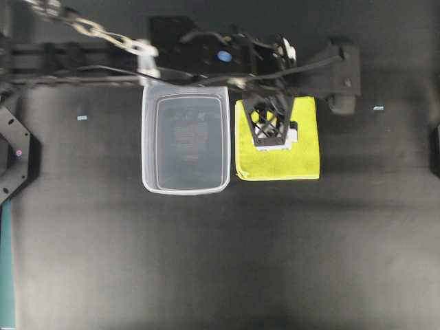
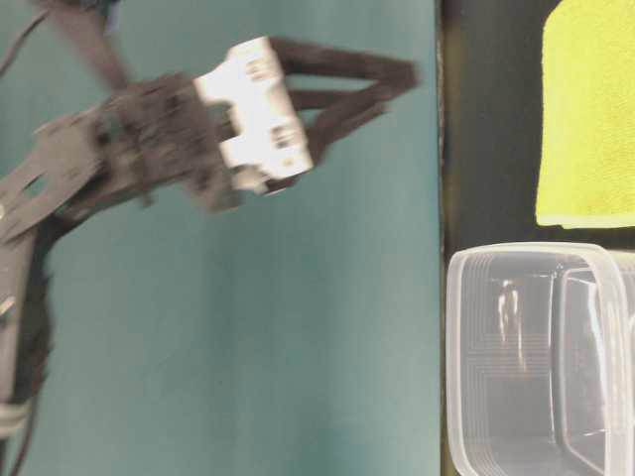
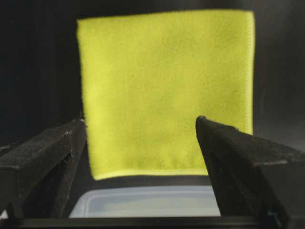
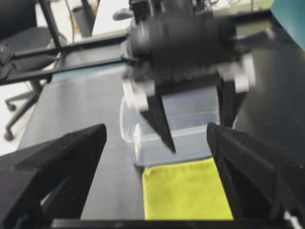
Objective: Place the yellow towel into the container with the left arm.
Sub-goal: 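Move the left gripper over the container to above the yellow towel, then lower the left gripper and pinch the yellow towel's near edge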
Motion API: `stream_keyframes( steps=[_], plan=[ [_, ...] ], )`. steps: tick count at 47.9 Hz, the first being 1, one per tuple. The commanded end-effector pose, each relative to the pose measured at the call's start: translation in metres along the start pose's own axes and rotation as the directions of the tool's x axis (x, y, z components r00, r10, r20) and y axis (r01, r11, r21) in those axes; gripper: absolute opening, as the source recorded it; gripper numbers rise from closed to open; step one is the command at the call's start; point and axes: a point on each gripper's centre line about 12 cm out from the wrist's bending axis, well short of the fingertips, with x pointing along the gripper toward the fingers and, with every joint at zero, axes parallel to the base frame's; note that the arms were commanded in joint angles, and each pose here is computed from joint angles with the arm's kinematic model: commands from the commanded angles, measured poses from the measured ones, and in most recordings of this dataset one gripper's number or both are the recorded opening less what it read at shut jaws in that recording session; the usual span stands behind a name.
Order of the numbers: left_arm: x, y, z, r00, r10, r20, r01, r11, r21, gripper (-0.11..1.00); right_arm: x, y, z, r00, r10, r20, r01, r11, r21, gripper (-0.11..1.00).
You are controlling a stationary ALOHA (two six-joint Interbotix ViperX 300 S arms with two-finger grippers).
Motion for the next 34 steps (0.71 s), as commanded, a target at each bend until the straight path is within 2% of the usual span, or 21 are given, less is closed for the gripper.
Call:
stream_keyframes(
  steps=[1, 11, 25, 34],
  plan=[
    [0.014, 0.0, 0.0, 1.0, -0.001, -0.031, 0.001, 1.0, 0.007, 0.9, -0.004, 0.001, 0.006, 1.0, 0.002, 0.0, -0.002, 1.0, 0.001, 0.82],
    [0.049, -0.011, -0.005, 0.998, -0.011, -0.055, 0.013, 0.999, 0.047, 0.9, -0.005, 0.001, 0.001, 0.999, -0.003, -0.052, 0.003, 1.0, 0.005, 0.81],
    [0.099, -0.016, -0.023, 0.991, -0.02, -0.129, 0.027, 0.998, 0.048, 0.9, -0.003, 0.0, -0.002, 0.998, -0.004, -0.063, 0.004, 1.0, 0.005, 0.81],
    [0.111, -0.014, -0.03, 0.989, -0.021, -0.145, 0.027, 0.999, 0.045, 0.89, -0.003, 0.0, -0.001, 0.999, -0.004, -0.054, 0.005, 1.0, 0.005, 0.81]
  ],
)
